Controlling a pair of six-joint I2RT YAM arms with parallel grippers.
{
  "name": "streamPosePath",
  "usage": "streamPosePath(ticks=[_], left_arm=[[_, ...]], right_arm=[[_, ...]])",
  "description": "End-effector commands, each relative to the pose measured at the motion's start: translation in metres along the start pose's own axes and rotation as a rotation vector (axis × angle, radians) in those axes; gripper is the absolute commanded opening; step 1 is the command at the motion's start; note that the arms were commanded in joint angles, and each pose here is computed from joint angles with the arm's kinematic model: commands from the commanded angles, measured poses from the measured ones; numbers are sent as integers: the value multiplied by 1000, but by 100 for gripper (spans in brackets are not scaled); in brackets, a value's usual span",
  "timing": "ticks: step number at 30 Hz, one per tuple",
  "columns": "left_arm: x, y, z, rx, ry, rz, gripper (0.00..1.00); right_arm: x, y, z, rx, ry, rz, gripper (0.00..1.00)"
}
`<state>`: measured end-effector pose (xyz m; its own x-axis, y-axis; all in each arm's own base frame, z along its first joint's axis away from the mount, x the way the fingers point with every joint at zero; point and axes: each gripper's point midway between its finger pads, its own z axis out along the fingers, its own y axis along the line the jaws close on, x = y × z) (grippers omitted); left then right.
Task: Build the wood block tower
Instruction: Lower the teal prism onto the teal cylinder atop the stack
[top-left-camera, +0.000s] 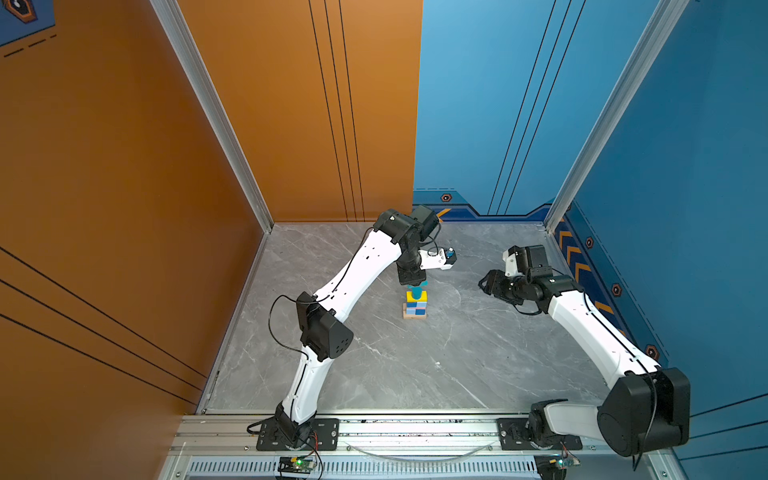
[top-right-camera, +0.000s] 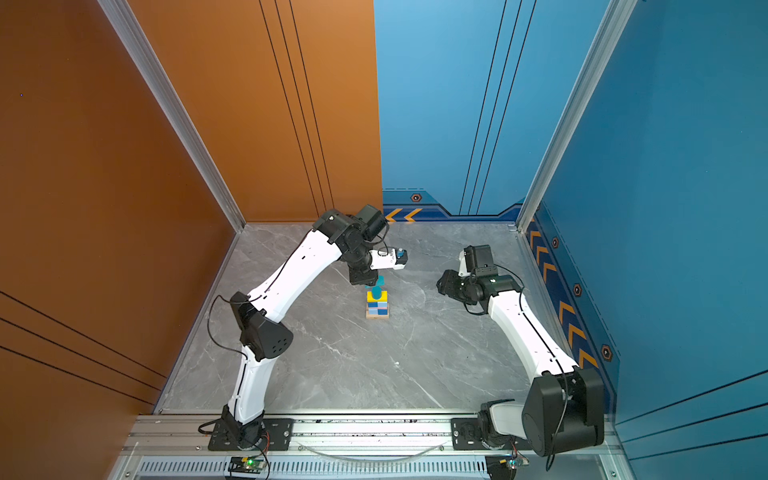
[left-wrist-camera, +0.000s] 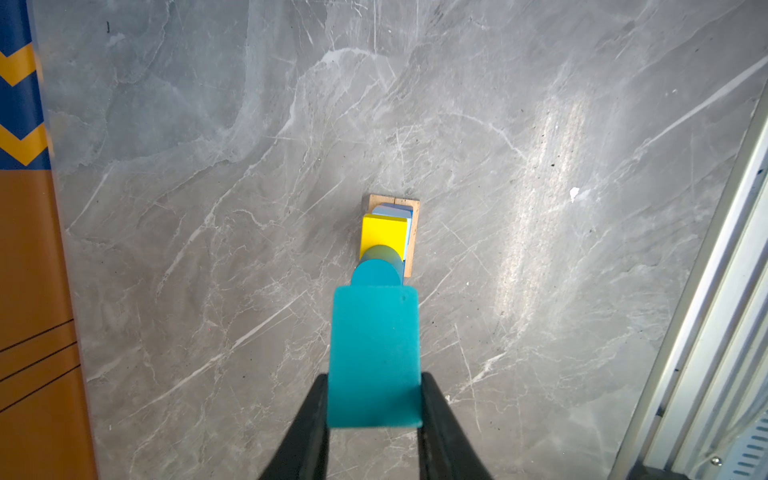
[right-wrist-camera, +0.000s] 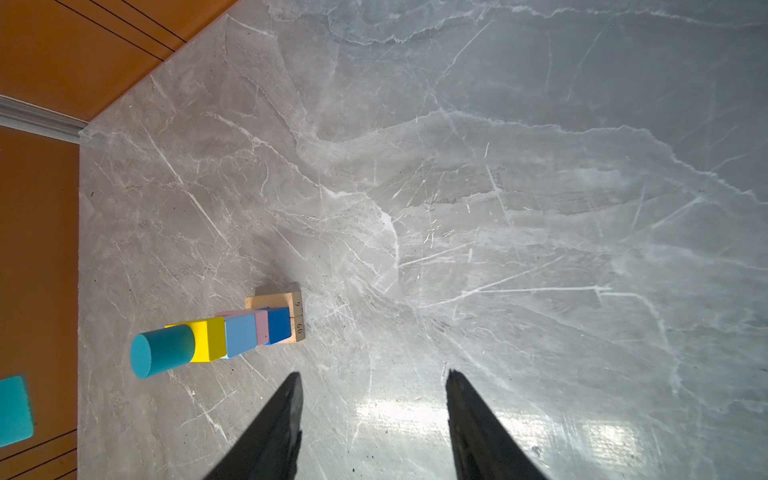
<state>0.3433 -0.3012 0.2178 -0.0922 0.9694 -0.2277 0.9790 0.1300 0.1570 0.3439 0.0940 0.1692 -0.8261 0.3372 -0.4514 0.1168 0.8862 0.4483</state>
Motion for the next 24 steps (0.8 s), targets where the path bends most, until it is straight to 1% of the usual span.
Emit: streamPosePath(ticks=[1, 12, 24], left_arm=[[5, -2, 12, 17, 54, 61, 0], [2, -3, 29, 49, 63, 87, 0], [-1, -6, 35, 59, 66, 122, 0]], right_arm=[[-1, -2, 0, 17, 15, -5, 57], [1, -4, 5, 23, 28, 1, 56], [2, -4, 9, 22, 35, 2, 56]])
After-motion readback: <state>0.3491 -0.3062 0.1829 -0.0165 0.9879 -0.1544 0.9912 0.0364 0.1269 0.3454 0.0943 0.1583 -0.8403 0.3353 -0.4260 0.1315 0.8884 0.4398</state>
